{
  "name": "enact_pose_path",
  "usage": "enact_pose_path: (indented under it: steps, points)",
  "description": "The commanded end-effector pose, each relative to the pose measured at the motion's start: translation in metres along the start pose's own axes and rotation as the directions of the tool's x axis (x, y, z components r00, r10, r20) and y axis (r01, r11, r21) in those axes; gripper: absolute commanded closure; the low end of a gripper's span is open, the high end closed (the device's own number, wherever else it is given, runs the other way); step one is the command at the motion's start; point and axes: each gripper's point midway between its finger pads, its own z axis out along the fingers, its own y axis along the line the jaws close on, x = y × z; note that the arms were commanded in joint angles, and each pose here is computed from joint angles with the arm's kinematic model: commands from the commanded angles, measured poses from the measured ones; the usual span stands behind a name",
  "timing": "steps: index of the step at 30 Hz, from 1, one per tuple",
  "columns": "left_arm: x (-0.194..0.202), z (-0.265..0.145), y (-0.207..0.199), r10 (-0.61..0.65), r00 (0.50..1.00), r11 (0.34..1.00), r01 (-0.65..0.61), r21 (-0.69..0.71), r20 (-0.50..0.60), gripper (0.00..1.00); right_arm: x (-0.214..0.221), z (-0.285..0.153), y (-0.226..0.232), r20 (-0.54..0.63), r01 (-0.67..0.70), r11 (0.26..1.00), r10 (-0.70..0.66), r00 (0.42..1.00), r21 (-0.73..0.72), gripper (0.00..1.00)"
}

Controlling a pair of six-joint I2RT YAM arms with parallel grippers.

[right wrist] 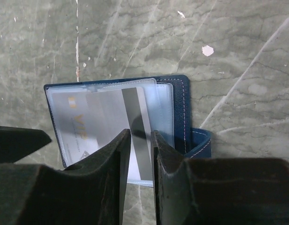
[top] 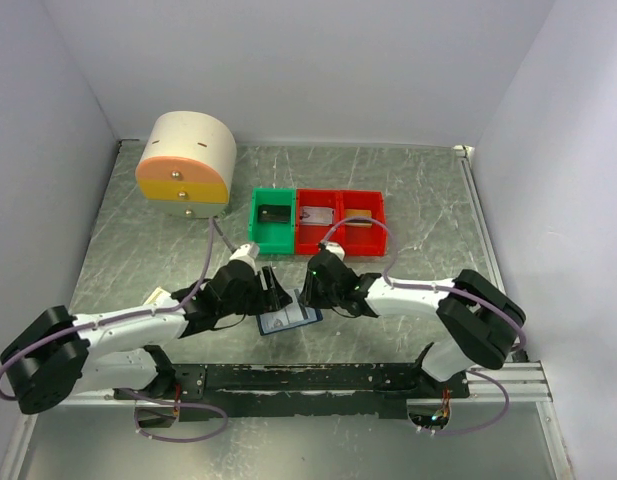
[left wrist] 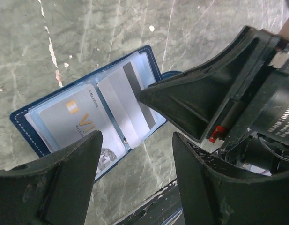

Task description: Take the credit cards out of the card holder

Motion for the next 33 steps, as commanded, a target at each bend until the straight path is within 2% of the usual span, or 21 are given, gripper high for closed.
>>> enact_pose_path:
  steps: [1, 10, 17, 27, 33]
  points:
    - [0.008, 0.009, -0.019, 0.000, 0.999, 0.996, 0.005, 0.087, -0.054, 0.28, 0.020, 0.003, -0.048, -0.017, -0.046, 0.988, 0.049, 0.999, 0.150, 0.75]
    - [0.025, 0.026, -0.016, -0.044, 0.993, 0.993, 0.056, 0.104, -0.114, 0.35, 0.035, -0.001, -0.058, -0.031, -0.075, 0.992, 0.079, 0.996, 0.104, 0.75]
    - [0.032, 0.030, -0.008, -0.072, 0.990, 0.993, 0.083, 0.087, -0.122, 0.46, 0.038, -0.001, -0.060, -0.044, -0.067, 0.993, 0.072, 0.996, 0.100, 0.75]
    - [0.031, 0.032, 0.004, -0.079, 0.992, 0.996, 0.082, 0.029, -0.103, 0.54, 0.038, -0.001, -0.059, -0.044, -0.067, 0.993, 0.072, 0.996, 0.099, 0.75]
    - [0.034, 0.037, 0.003, -0.083, 0.989, 0.996, 0.087, 0.029, -0.121, 0.65, 0.038, 0.000, -0.059, -0.042, -0.071, 0.992, 0.076, 0.996, 0.100, 0.75]
